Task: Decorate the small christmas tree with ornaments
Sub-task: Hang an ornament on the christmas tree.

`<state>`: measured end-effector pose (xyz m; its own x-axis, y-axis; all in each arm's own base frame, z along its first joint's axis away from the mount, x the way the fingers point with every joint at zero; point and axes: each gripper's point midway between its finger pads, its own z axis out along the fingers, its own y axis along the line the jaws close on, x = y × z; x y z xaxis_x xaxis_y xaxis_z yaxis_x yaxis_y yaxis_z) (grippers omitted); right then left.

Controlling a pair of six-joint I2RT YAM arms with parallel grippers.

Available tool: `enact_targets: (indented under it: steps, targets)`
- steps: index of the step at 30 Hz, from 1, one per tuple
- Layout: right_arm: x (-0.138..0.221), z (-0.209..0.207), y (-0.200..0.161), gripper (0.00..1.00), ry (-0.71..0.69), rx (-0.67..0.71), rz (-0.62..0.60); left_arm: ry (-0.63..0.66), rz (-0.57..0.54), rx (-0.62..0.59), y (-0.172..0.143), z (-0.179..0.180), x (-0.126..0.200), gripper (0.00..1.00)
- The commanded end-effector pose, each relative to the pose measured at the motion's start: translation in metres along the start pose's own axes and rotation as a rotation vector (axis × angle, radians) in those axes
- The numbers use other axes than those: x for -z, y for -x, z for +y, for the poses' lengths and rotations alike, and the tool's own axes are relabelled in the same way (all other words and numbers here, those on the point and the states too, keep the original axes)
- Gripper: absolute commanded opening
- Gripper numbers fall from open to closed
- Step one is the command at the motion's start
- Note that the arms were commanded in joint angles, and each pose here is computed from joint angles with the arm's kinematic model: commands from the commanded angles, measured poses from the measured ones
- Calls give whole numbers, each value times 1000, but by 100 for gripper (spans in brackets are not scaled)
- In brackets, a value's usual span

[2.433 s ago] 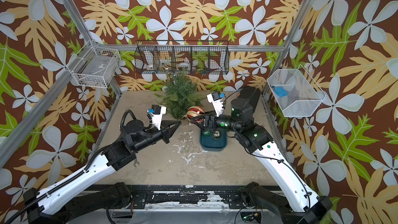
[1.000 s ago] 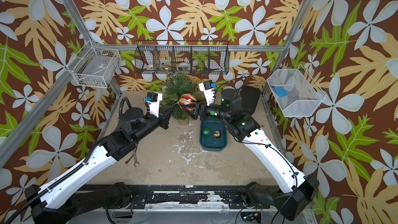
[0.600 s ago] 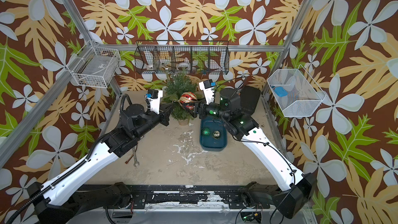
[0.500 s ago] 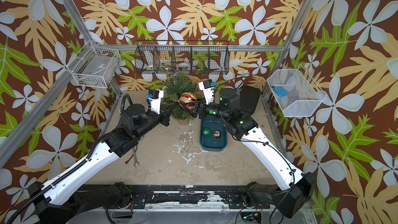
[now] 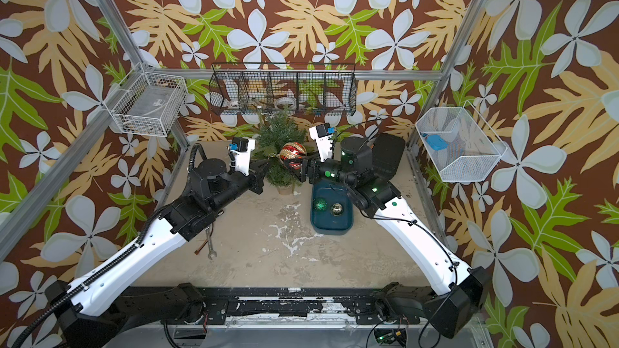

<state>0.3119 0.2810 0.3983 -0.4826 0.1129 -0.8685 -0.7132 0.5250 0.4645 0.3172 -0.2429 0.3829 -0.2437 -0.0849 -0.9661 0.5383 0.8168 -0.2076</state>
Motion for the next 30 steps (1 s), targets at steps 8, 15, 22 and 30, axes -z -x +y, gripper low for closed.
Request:
enact_targets:
  steps: [8, 15, 22, 30]
  targets:
    - [-1, -4, 2, 74, -13, 16, -22, -8, -6, -16, 3, 0, -3, 0]
    - [-4, -8, 0, 74, -25, 17, -22, 4, 1, -16, 0, 4, -5, 0]
    - [-5, -9, -1, 74, -27, 15, -22, -1, 6, -15, 0, 4, -7, 0]
    - [-6, -9, 2, 74, -26, 14, -33, 6, -2, -19, 4, 5, -8, 0]
